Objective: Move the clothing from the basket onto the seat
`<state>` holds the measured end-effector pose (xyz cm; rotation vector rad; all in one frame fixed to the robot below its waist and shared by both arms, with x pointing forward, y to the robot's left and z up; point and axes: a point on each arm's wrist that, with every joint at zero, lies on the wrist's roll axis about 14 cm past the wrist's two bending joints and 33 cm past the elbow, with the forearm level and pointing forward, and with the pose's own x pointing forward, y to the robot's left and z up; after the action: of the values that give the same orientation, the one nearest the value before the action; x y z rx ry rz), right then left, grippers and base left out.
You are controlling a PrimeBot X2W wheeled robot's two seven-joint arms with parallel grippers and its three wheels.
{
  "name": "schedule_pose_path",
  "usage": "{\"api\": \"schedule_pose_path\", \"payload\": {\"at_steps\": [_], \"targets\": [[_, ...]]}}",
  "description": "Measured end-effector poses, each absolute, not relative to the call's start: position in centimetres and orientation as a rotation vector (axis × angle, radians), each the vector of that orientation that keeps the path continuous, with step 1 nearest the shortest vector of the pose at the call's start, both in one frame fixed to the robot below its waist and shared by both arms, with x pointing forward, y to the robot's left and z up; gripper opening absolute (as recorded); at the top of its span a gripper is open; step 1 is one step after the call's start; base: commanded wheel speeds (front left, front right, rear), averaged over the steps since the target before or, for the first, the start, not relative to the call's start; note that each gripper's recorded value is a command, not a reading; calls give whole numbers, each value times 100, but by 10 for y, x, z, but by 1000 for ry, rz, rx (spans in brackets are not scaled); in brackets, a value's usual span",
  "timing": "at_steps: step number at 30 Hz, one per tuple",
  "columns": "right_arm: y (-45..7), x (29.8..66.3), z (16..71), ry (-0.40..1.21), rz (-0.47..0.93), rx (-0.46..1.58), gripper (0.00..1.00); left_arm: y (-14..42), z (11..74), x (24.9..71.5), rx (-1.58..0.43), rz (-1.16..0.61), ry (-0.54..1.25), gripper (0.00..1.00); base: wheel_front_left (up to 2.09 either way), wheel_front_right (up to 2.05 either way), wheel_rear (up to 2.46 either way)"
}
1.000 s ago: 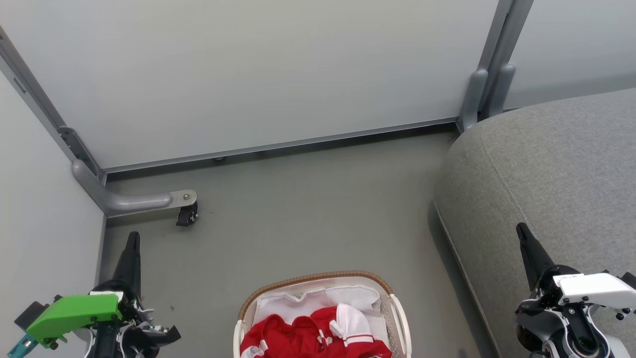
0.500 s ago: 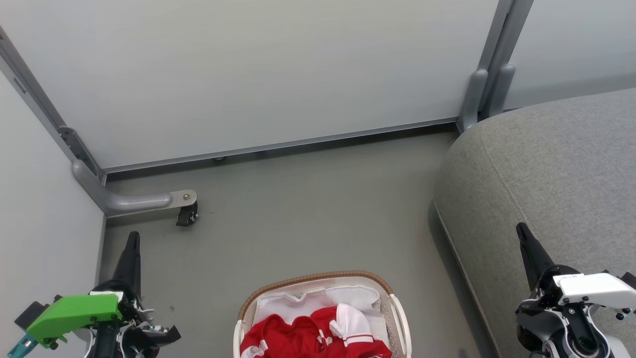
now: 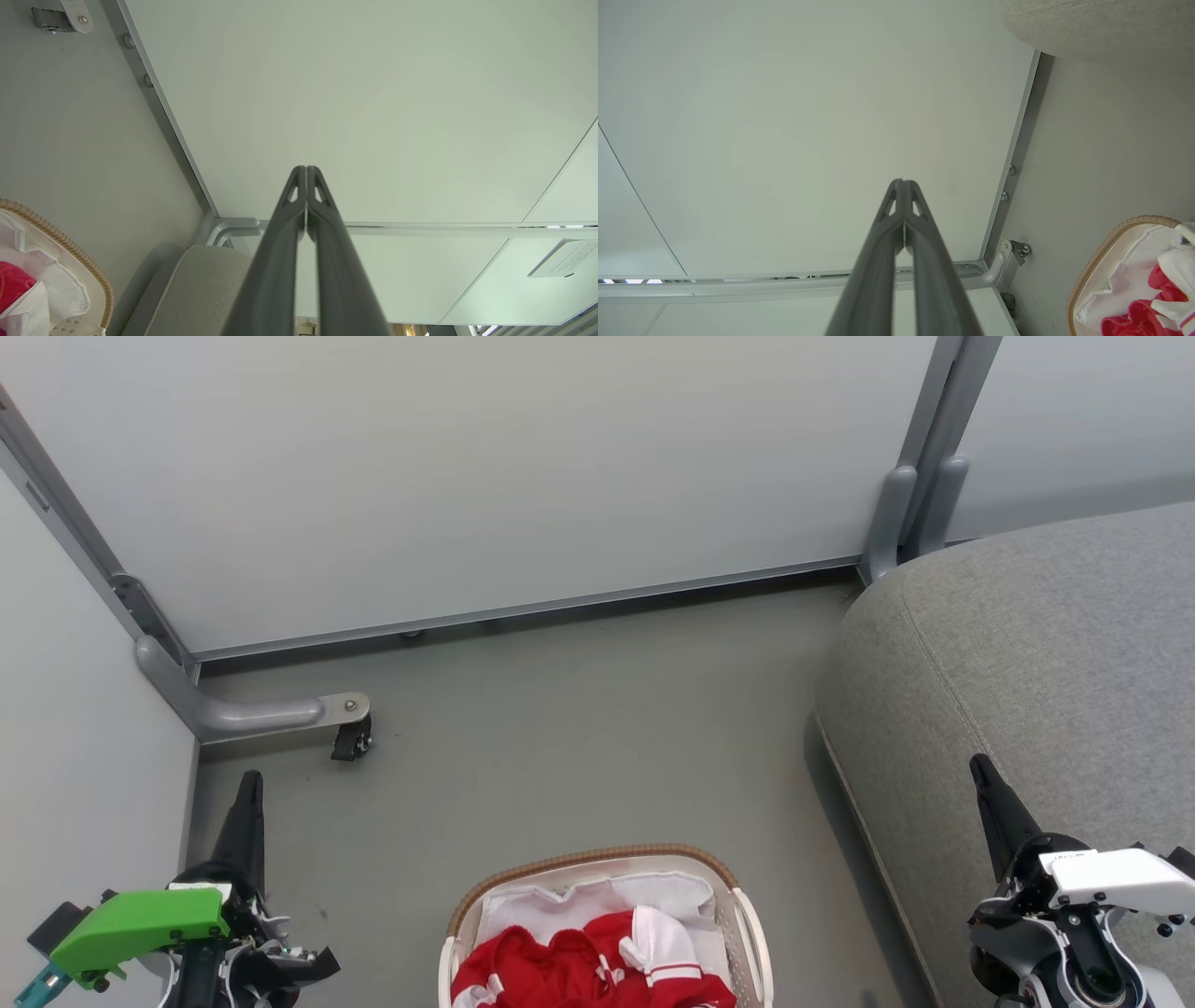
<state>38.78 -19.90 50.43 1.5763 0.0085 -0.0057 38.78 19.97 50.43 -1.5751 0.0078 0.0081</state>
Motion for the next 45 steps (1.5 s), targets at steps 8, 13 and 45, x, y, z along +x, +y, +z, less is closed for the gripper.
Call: {"api": "schedule_pose_path", "payload": {"at_steps": [8,13,45], "targets": [[-199,388,504,9,-6,1576,0,200,504,388,-1575,8,8,0,0,0,0],[-199,388,504,8,-6,1576,0,200,504,388,-1575,8,8,0,0,0,0],[-201,372,467,62,-131,1508,100,185,474,375,-1518,76,89,100,0,0,0]]}}
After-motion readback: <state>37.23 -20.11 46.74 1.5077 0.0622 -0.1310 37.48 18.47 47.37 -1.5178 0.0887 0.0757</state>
